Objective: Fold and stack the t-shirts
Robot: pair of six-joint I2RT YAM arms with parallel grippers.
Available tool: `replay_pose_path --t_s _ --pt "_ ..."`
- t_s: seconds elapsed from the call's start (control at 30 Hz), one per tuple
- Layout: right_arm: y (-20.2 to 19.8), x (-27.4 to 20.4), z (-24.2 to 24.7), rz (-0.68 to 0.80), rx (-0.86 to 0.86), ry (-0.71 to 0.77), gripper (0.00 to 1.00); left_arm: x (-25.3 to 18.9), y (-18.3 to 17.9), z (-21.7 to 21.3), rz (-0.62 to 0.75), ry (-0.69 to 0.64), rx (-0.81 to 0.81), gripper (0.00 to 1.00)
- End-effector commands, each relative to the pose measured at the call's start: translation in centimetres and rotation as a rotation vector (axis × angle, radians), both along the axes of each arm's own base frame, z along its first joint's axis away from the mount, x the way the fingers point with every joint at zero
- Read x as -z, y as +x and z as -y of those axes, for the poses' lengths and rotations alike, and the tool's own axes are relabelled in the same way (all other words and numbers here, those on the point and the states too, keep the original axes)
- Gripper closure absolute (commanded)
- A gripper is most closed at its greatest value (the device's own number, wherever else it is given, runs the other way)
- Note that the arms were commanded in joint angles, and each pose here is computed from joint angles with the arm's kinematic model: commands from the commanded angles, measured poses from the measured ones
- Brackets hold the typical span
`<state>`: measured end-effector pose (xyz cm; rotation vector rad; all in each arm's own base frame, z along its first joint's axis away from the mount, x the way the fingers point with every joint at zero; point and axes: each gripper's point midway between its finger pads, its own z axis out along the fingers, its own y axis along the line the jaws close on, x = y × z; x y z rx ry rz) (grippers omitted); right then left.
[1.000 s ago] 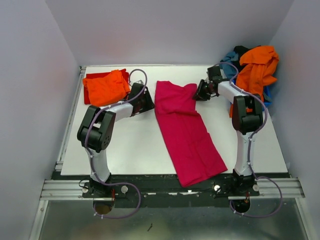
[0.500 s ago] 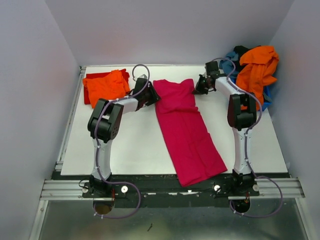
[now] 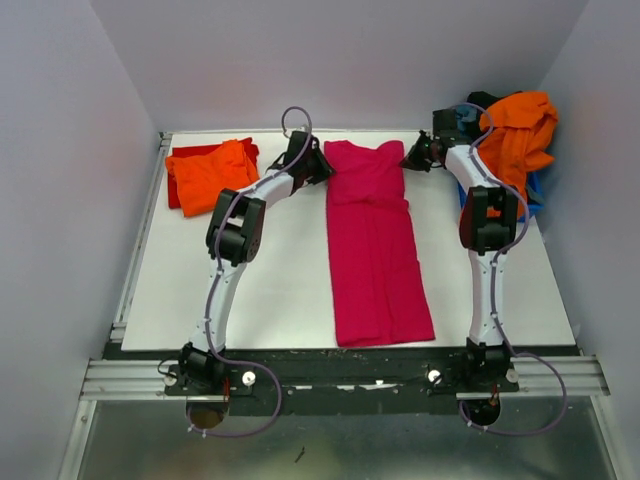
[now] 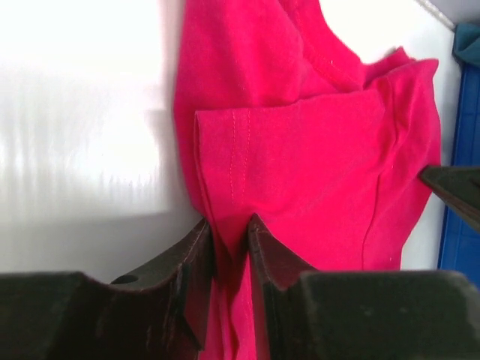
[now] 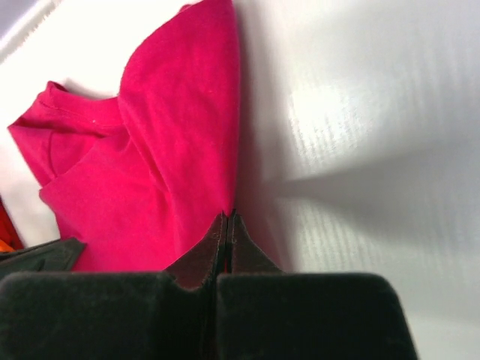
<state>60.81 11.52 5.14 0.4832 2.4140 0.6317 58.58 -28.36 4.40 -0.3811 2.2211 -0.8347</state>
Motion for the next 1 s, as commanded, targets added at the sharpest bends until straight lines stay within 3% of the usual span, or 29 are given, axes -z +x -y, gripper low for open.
replay_pose_path --t_s 0.0,0.1,0.2,0.23,0.27,0.33,0.4,0.6,0.8,0.97 --pt "2.3 -0.9 0.9 0.053 0.044 0.077 0.99 2.2 1.8 0.0 -0.077 0.052 0.018 0.70" --pt "3.3 -1.0 0.9 0.069 0.029 0.109 0.95 2.1 3.3 0.7 -0.065 0.038 0.025 0.70" --pt "3.5 -1.3 1.4 0.062 0.043 0.117 0.44 2.1 3.3 0.5 -0.078 0.035 0.031 0.42" --pt "3.4 -1.4 1.8 0.060 0.058 0.102 0.34 2.1 3.0 0.1 -0.083 0.047 0.026 0.34" --pt "3.2 -1.8 2.1 0.062 0.068 0.088 0.32 1.6 2.8 -0.5 -0.076 0.060 0.012 0.25" --pt "2.4 -2.9 2.3 0.073 0.069 0.065 0.31 0.8 2.2 -1.7 -0.058 0.081 0.000 0.09" --pt "1.4 -4.0 2.5 0.087 0.061 0.054 0.32 -0.4 1.4 -2.9 -0.045 0.111 -0.010 0.07" --pt "-5.3 -8.1 1.2 0.133 0.018 0.046 0.34 -3.2 -4.2 -5.0 -0.028 0.213 0.027 0.07" --pt "-15.4 -6.8 -0.2 0.093 0.030 0.050 0.35 -2.7 -13.4 -7.2 -0.067 0.288 -0.032 0.01" --pt "-25.2 -3.9 0.5 0.013 0.016 0.007 0.42 -2.2 -21.9 -7.7 -0.071 0.274 -0.005 0.13"
